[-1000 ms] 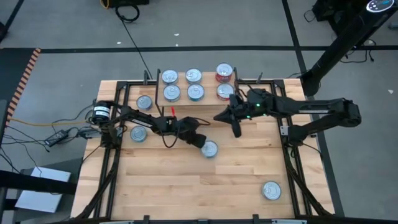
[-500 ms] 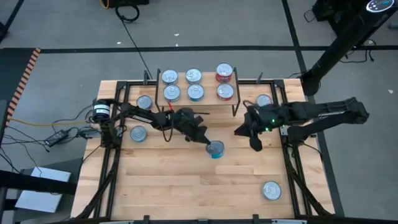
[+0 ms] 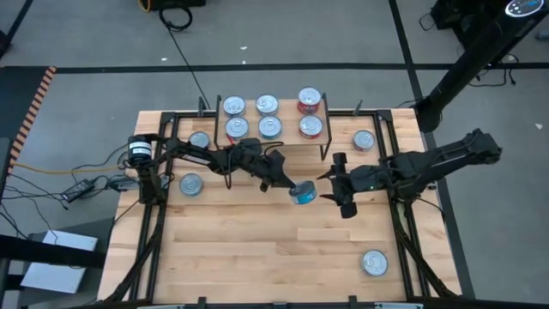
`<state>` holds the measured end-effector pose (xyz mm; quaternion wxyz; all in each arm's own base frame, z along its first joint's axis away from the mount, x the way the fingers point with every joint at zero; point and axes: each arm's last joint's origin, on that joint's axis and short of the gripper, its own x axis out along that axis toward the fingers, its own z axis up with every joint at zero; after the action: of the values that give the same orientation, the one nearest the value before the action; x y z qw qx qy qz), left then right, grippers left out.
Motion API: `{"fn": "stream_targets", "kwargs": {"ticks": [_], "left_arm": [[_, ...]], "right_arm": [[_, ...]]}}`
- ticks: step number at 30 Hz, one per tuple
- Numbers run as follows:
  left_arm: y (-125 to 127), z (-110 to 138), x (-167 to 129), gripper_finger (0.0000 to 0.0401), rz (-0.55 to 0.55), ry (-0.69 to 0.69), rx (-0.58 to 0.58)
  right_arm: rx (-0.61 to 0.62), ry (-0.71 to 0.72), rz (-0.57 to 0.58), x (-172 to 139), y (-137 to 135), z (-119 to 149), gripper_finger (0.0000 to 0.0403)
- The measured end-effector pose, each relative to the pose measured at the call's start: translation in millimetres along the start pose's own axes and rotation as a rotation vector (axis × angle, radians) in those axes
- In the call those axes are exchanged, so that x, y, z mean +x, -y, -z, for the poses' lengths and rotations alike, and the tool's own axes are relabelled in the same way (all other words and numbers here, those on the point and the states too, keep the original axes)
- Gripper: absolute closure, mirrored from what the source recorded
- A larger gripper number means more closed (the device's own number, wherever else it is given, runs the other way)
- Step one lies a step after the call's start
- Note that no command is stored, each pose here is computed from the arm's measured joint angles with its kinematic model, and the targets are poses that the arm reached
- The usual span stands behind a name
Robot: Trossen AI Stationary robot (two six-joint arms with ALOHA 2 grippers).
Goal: Stack canned seafood by type on shelf
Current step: Stack the yellow-blue tuna can on top of the other yellow-blue can on the shelf
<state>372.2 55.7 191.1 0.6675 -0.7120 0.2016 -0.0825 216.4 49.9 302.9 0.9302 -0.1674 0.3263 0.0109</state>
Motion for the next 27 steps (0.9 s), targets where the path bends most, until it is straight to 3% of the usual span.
{"fn": "stream_targets", "kwargs": {"ticks": [5, 10, 20, 27], "left_arm": [[1.9, -3.2, -2.1, 0.0401, 0.017, 0.003, -0.025], [3.8, -6.7, -4.7, 0.0401, 0.034, 0.001, -0.038], [4.1, -10.0, -6.2, 0.0401, 0.048, -0.003, -0.057], [1.7, -10.4, -4.7, 0.0401, 0.051, -0.018, -0.066]], "right_arm": [[-0.097, 0.001, 0.02, 7.6, -2.8, -2.8, 0.0112], [-0.163, 0.013, 0.031, 14.0, -4.4, -5.9, 0.0104], [-0.199, 0.011, 0.038, 26.5, -3.5, -8.1, 0.0134], [-0.191, 0.002, 0.047, 27.8, 0.1, -7.0, 0.0182]]}}
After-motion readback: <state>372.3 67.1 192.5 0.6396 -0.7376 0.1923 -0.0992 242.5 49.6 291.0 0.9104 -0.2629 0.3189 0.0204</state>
